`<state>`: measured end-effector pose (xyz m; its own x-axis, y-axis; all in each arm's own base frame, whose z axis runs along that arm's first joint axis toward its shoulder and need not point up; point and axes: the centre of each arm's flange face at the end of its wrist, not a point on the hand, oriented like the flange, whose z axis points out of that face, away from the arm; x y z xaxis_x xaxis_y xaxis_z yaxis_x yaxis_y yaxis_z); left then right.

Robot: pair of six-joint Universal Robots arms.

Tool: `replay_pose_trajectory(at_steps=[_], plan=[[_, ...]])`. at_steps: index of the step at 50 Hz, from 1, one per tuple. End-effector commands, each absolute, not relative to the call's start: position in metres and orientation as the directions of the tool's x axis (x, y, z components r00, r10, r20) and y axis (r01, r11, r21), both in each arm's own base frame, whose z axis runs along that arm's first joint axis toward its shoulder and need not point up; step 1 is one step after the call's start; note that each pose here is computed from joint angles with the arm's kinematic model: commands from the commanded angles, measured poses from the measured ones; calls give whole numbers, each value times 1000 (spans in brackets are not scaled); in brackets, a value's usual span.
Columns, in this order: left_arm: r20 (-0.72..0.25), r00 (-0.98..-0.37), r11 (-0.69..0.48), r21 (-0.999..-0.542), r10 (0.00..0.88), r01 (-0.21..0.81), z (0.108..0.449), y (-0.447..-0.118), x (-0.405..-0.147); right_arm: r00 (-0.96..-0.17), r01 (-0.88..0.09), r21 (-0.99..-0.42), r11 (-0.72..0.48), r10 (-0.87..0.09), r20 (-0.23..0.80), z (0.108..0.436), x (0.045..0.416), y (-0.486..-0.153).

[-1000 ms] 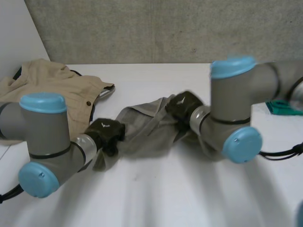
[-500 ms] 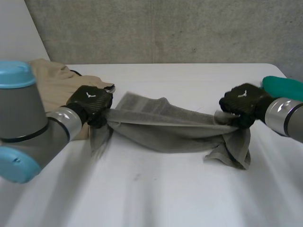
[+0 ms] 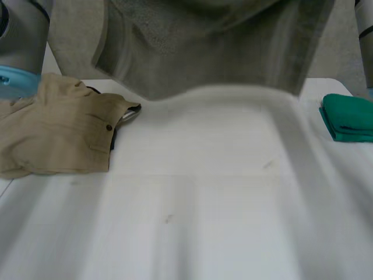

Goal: Fold the laundry.

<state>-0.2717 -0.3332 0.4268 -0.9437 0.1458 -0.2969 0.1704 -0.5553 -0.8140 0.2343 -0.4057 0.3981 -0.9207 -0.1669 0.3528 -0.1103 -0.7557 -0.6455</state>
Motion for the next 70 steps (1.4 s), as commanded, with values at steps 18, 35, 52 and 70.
replay_pose_trajectory(at_steps=[18, 35, 52, 70], plan=[[-446, -738, 5, -855, 506, 519, 151, -293, -259, -660, -500, -864, -63, -618, 427, 127, 191, -363], [-422, -779, 3, -879, 464, 478, 180, -294, -249, -630, -568, -819, -84, -596, 498, 165, 190, -353], [-407, -792, 3, -889, 455, 458, 186, -298, -249, -392, -716, -666, -210, -668, 633, 144, 212, -339], [-423, -794, 24, -877, 437, 480, 222, -282, -233, -668, -649, -758, -63, -429, 607, 197, 186, -362]])
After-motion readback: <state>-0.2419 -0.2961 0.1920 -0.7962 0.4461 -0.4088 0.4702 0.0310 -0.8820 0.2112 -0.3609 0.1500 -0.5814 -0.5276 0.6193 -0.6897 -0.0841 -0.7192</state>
